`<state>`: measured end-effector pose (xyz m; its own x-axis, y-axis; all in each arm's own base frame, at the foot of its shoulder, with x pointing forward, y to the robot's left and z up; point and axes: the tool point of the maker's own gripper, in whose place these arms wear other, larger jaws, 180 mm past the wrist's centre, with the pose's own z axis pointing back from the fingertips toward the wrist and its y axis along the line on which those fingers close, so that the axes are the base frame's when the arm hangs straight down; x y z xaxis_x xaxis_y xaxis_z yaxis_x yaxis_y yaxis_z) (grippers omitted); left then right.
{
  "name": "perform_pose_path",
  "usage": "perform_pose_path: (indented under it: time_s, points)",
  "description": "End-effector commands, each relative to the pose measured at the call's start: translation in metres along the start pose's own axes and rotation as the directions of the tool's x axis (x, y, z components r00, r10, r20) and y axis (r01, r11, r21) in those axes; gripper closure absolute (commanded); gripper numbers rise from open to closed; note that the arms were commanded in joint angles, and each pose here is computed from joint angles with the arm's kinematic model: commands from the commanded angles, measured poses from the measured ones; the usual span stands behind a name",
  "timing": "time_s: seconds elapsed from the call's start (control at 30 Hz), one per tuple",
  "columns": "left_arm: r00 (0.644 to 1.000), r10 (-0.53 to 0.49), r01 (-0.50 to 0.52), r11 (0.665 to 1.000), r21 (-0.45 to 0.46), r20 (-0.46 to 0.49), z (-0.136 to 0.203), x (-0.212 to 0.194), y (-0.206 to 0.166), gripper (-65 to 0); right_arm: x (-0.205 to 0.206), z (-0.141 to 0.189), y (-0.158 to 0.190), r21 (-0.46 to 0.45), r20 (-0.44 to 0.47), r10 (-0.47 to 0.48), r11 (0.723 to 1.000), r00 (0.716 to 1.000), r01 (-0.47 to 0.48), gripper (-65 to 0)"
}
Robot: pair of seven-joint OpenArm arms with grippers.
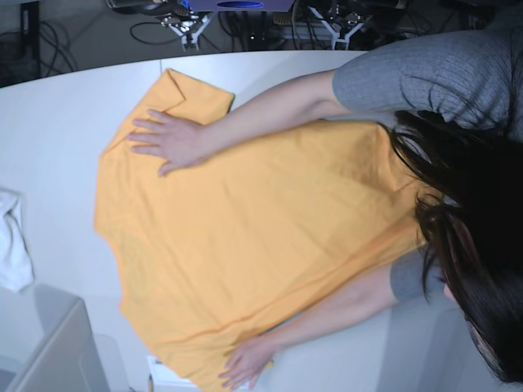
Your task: Fold the T-shirt properly
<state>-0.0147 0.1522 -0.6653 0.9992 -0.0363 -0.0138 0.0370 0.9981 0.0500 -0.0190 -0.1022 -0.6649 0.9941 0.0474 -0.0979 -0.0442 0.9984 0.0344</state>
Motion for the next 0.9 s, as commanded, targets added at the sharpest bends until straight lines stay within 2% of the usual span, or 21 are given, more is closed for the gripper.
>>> perform_pose_path:
  time_s: [0.0, 0.87]
  points:
    - [1.0, -0.003, 0.003, 1.0, 0.008, -0.004, 0.0, -0.0024, 0.0025, 0.0, -0.0021, -0.0001, -0.0024, -0.006, -0.004, -0.001, 1.0, 1.0, 0.001, 0.0]
    - [1.0, -0.003, 0.003, 1.0, 0.008, -0.004, 0.0, -0.0024, 0.0025, 0.0, -0.0043, -0.0002, -0.0054, -0.01, -0.007, -0.001, 1.0, 1.0, 0.001, 0.0]
